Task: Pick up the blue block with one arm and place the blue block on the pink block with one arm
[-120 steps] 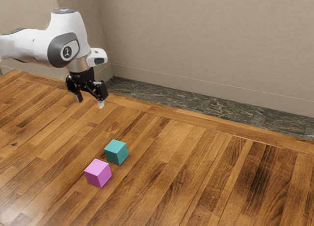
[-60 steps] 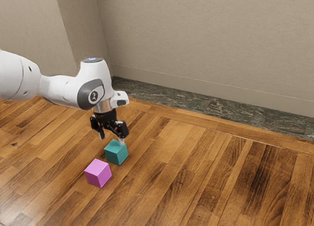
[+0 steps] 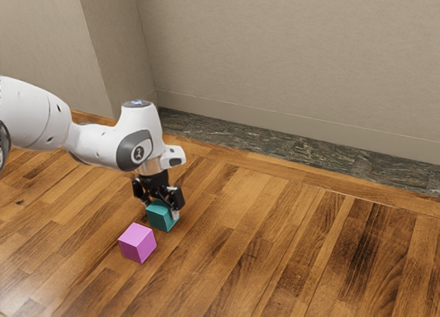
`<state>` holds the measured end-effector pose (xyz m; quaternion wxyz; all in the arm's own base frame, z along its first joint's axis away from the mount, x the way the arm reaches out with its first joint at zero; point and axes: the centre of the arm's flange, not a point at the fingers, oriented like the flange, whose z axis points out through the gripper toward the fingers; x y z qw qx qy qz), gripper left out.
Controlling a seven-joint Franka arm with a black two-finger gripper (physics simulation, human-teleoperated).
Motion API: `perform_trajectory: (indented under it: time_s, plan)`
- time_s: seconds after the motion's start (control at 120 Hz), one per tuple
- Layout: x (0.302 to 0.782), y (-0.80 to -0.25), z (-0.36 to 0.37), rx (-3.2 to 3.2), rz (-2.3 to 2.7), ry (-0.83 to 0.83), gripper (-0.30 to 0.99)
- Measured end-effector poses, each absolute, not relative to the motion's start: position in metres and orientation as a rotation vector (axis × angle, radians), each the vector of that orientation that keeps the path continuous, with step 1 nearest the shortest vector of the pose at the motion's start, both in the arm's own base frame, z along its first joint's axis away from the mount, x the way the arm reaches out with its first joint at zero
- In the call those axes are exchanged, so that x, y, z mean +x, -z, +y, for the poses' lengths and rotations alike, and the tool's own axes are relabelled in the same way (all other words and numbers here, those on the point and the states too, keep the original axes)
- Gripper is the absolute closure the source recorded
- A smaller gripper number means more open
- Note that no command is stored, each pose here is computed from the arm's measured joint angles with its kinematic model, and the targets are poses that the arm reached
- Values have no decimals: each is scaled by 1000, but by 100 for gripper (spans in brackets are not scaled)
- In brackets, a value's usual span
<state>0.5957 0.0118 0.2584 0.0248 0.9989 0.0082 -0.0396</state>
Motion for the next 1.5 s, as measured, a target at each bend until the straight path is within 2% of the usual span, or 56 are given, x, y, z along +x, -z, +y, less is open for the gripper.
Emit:
perform_trajectory:
  time_s: [0.1, 0.3, 0.408, 0.642, 0.767, 1.017, 1.5]
  plan:
    - [596, -254, 14, 3089, 31, 124, 1]
    - [596, -255, 12, 3082, 40, 113, 28]
    - [597, -271, 9, 3084, 36, 78, 32]
    - [551, -349, 19, 3109, 79, -54, 33]
    - [519, -370, 25, 3118, 113, -76, 33]
    - [486, -352, 20, 3122, 127, 27, 32]
    - [479, -331, 21, 3118, 152, 97, 32]
